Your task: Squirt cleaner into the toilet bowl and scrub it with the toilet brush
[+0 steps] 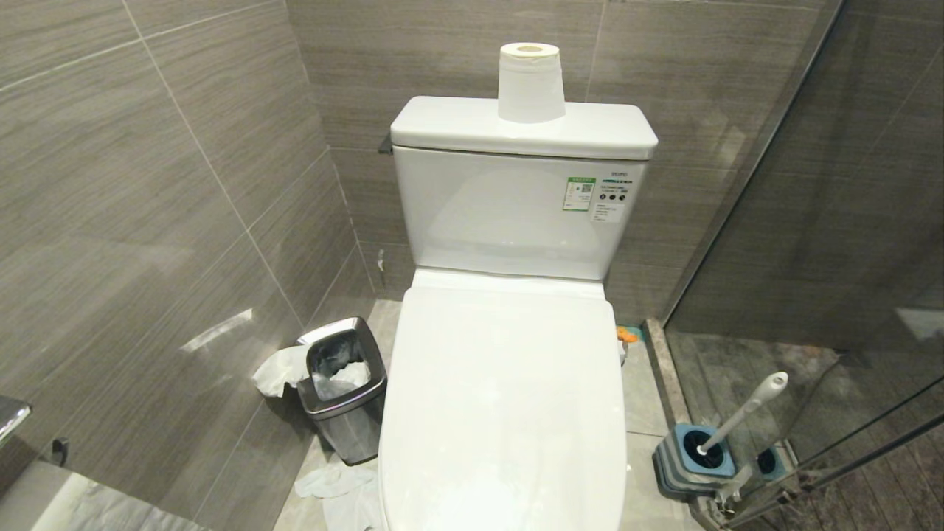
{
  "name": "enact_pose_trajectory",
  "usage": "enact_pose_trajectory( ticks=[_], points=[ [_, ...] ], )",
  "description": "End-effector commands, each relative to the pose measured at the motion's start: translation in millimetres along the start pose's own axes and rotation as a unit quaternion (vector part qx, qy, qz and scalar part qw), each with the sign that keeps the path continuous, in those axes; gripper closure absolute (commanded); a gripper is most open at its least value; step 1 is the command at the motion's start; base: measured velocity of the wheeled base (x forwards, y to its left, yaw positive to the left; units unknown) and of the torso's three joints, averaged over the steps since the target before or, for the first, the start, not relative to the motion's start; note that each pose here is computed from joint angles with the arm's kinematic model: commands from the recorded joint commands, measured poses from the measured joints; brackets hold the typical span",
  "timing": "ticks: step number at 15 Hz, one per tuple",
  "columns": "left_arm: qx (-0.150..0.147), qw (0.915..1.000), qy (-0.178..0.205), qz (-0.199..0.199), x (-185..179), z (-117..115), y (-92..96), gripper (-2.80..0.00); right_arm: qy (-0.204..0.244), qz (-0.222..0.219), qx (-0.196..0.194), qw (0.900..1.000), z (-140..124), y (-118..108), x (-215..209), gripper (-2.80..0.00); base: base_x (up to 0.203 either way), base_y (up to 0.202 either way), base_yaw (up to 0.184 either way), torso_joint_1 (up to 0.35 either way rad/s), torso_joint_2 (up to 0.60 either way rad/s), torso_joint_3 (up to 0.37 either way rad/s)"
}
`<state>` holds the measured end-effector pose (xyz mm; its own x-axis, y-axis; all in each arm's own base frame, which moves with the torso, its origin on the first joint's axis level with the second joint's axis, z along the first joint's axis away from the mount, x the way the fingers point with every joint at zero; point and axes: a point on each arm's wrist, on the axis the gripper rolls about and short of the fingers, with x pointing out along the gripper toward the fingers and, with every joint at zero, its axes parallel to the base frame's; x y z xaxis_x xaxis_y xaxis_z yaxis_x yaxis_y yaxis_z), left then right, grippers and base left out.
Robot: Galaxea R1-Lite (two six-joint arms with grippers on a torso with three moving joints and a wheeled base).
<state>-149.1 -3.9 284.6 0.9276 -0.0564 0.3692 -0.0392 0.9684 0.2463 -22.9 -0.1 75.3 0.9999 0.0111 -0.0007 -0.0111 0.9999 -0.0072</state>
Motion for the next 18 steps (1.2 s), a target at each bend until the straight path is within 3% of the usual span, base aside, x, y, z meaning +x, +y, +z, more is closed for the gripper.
enact_pose_trajectory(
  ticks=[1, 5, 8, 12, 16, 18],
  points=[
    [0.003, 1.0, -0.009, -0.002, -14.2, -13.2, -2.9, 0.0, 0.0, 0.001, 0.0, 1.0, 0.0, 0.0, 0.1, 0.0, 0.0, 0.0, 0.0, 0.0, 0.0, 0.0],
    [0.006, 1.0, -0.007, -0.004, -28.1, -44.5, -10.4, 0.0, 0.0, 0.001, 0.0, 1.0, 0.0, 0.0, 0.1, 0.0, 0.0, 0.0, 0.0, 0.0, 0.0, 0.0],
    [-0.003, 0.9991, 0.042, -0.002, -13.8, -75.4, -15.8, 0.0, 0.0, 0.001, 0.0, 1.0, 0.0, 0.0, 0.1, 0.0, 0.0, 0.0, 0.0, 0.0, 0.0, 0.0],
    [-0.026, 0.9958, 0.087, -0.005, 28.4, -143.4, -30.4, 0.0, 0.0, 0.001, 0.0, 1.0, 0.0, 0.0, 0.1, 0.0, 0.0, 0.0, 0.0, 0.0, 0.0, 0.0],
    [-0.034, 0.9916, 0.124, -0.012, 43.7, -215.5, -47.8, 0.0, 0.0, 0.001, 0.0, 1.0, 0.0, 0.0, 0.1, 0.0, 0.0, 0.0, 0.0, 0.0, 0.0, 0.0],
    [-0.037, 0.9846, 0.169, -0.023, 41.3, -232.5, -52.3, 0.0, 0.0, 0.001, 0.0, 1.0, 0.0, 0.0, 0.1, 0.0, 0.0, 0.0, 0.0, 0.0, 0.0, 0.0]
  ],
)
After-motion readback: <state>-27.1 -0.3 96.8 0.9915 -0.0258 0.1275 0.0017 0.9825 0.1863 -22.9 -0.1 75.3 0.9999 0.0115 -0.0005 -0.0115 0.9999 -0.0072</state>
